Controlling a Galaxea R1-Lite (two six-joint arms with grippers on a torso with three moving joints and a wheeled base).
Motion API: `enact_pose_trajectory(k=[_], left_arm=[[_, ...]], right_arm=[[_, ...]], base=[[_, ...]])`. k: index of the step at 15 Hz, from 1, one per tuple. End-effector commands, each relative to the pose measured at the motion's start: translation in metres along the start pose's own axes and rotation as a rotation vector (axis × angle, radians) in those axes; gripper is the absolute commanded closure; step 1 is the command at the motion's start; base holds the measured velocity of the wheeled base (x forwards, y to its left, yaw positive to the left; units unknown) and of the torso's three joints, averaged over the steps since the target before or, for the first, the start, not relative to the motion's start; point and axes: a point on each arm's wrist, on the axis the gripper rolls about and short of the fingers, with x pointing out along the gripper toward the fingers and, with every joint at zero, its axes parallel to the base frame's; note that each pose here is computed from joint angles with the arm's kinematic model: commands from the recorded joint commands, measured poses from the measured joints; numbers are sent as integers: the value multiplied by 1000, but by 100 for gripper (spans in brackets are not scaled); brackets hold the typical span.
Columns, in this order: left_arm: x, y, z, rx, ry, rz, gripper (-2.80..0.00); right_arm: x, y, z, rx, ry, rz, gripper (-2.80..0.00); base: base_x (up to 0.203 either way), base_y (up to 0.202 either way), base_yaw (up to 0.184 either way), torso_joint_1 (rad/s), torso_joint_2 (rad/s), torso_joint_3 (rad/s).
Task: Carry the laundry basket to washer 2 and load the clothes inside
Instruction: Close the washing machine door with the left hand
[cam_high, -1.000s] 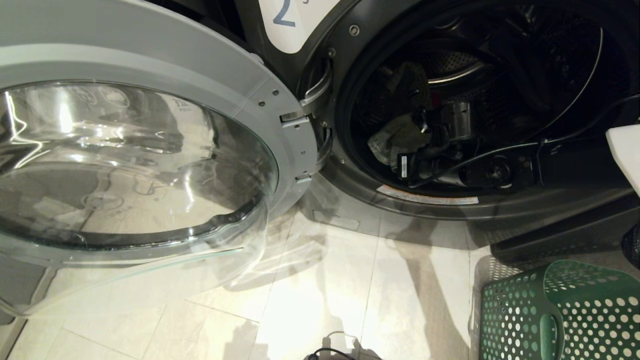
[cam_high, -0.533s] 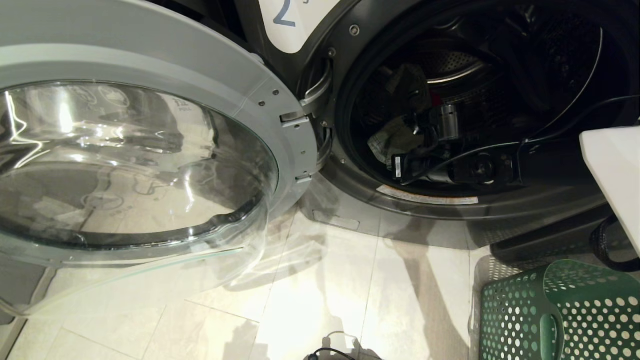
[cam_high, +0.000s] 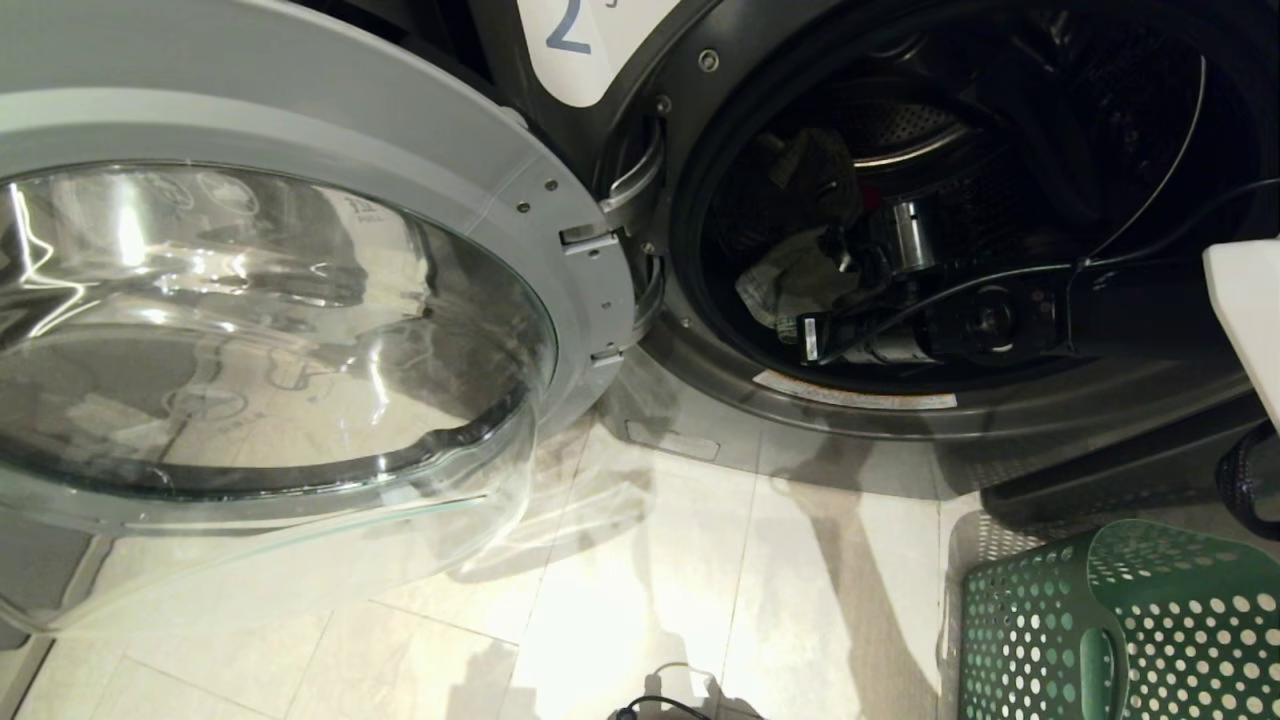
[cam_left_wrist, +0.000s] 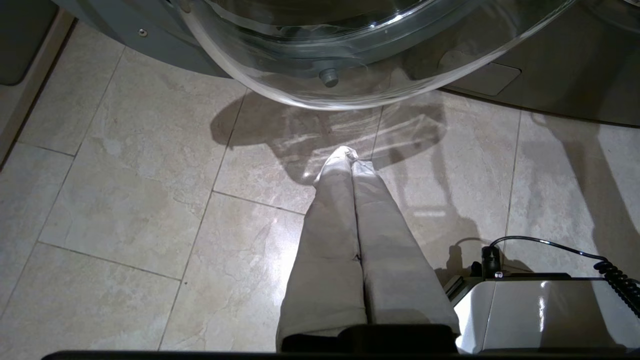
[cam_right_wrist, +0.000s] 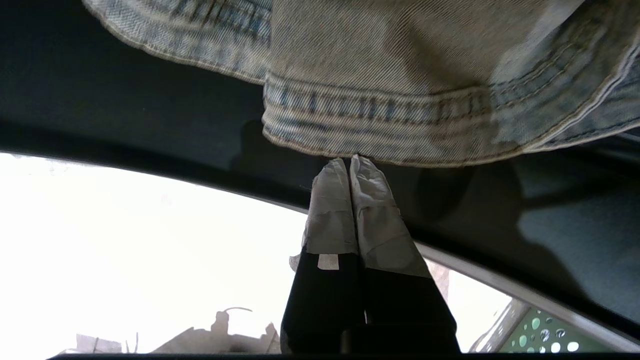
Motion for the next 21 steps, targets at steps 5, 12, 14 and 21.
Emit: enact_pose_trajectory(k=[5, 12, 14, 21], left_arm=[[0, 0, 0, 0, 1, 0, 0], [0, 0, 0, 0, 1, 0, 0], [0, 0, 0, 1, 1, 0, 0], [0, 0, 0, 0, 1, 0, 0]], right_arm=[[42, 3, -4, 7, -26, -16, 0], [47, -10, 30, 93, -435, -111, 0], [48, -12, 35, 120, -528, -158, 0], [10, -11, 67, 222, -765, -202, 0]], base=[[0, 0, 0, 0, 0, 0], [0, 0, 0, 0, 0, 0], [0, 0, 0, 0, 0, 0], [0, 0, 0, 0, 0, 0]])
